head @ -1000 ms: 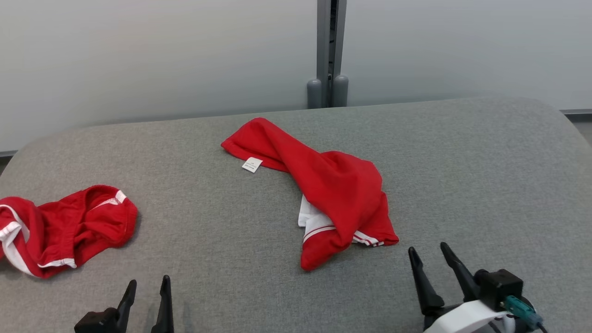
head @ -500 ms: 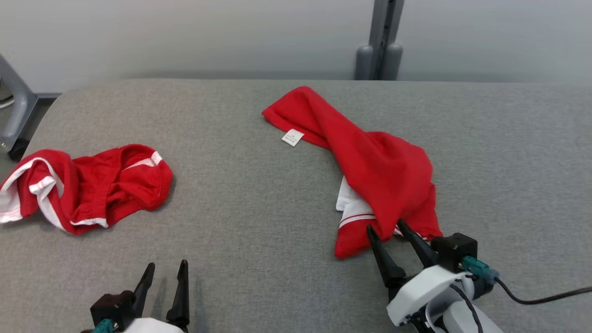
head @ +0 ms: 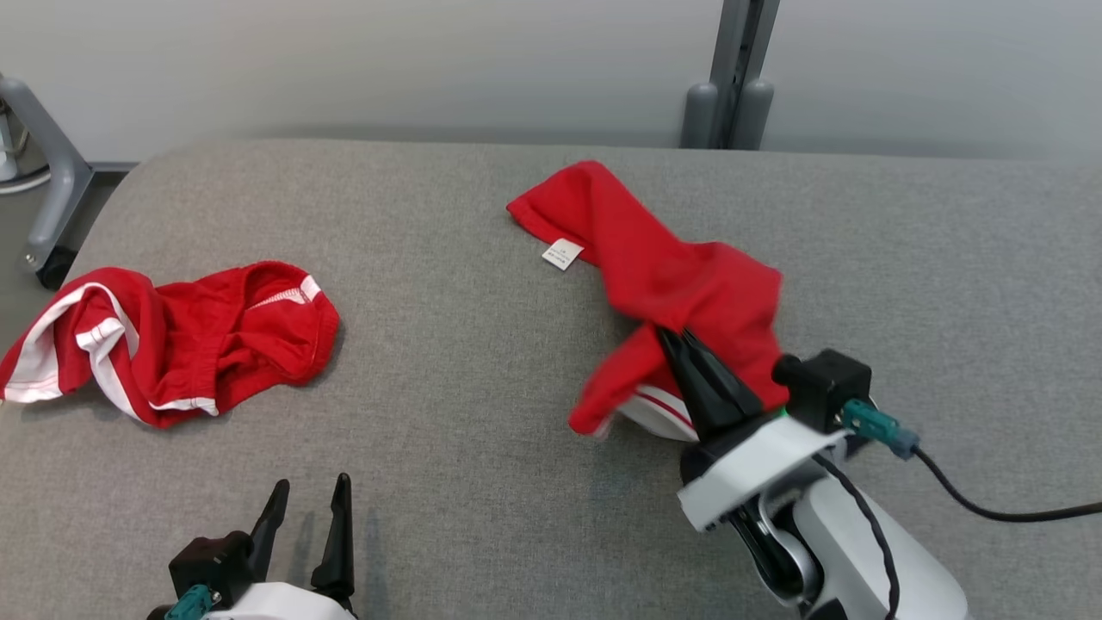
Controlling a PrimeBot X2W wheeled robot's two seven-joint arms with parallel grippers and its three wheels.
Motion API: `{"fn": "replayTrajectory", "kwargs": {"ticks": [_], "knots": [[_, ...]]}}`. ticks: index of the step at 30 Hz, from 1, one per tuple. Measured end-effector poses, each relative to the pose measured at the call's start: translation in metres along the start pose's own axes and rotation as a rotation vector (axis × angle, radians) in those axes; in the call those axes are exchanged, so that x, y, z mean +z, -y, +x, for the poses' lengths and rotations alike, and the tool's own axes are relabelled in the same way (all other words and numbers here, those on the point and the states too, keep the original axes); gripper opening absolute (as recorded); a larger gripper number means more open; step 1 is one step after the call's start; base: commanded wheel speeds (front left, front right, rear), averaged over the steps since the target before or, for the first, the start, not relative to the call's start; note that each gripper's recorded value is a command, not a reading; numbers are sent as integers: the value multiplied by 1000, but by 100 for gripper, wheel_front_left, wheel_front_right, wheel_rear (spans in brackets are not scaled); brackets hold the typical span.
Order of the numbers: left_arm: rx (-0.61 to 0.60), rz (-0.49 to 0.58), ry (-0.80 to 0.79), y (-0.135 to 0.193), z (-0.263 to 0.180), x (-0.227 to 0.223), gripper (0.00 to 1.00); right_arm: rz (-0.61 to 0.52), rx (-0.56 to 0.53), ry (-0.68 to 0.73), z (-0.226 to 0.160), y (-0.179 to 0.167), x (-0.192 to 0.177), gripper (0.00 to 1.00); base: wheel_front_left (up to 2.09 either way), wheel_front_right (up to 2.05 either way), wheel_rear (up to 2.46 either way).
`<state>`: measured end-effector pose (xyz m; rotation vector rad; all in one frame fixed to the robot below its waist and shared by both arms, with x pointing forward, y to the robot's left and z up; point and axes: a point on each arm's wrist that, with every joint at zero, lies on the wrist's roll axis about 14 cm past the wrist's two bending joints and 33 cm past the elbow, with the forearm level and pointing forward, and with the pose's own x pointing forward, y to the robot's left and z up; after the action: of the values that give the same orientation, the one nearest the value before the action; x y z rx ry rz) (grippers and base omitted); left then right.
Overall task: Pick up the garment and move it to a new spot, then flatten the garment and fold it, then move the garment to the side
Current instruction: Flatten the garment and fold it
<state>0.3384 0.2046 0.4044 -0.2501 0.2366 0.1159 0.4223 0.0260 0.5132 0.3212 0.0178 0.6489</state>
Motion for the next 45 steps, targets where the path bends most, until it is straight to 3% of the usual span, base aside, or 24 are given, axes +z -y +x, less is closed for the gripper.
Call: {"fn": "replayTrajectory", "kwargs": {"ticks": [7, 11, 14, 18, 19, 20, 21, 26, 31, 39, 45], "knots": [[-50, -5, 10, 13, -7, 1, 100, 57, 189, 277, 16, -62, 106, 0, 0, 0, 0], [-60, -7, 4, 16, -12, -1, 100, 61, 220, 418, 12, -70, 159, 0, 0, 0, 0], [-64, -11, -1, 18, -12, -3, 100, 35, 139, 418, 13, -42, 159, 0, 0, 0, 0], [-56, -19, -14, 16, -11, -7, 100, -16, -72, 318, 6, 36, 124, 0, 0, 0, 0], [-55, -19, -15, 16, -9, -7, 100, -31, -134, 266, 1, 58, 107, 5, 0, 0, 0], [-54, -18, -14, 16, -7, -6, 100, -51, -196, 210, -5, 80, 90, 70, 0, 0, 0], [-55, -16, -13, 16, -5, -5, 100, -56, -253, 164, -12, 100, 75, 100, 0, 0, 0], [-58, -9, -16, 18, 5, -4, 100, -120, -409, 52, -33, 159, 46, 100, 0, 0, 0], [-76, -6, -27, 25, 9, -7, 100, -139, -444, 45, -44, 167, 43, 100, 0, 0, 0], [-104, -5, -21, 34, 10, -5, 100, -145, -350, -10, -62, 122, 13, 100, 0, 0, 0], [-123, -19, -6, 41, 6, -1, 100, -120, -269, -142, -94, 79, -38, 100, 0, 0, 0]]}}
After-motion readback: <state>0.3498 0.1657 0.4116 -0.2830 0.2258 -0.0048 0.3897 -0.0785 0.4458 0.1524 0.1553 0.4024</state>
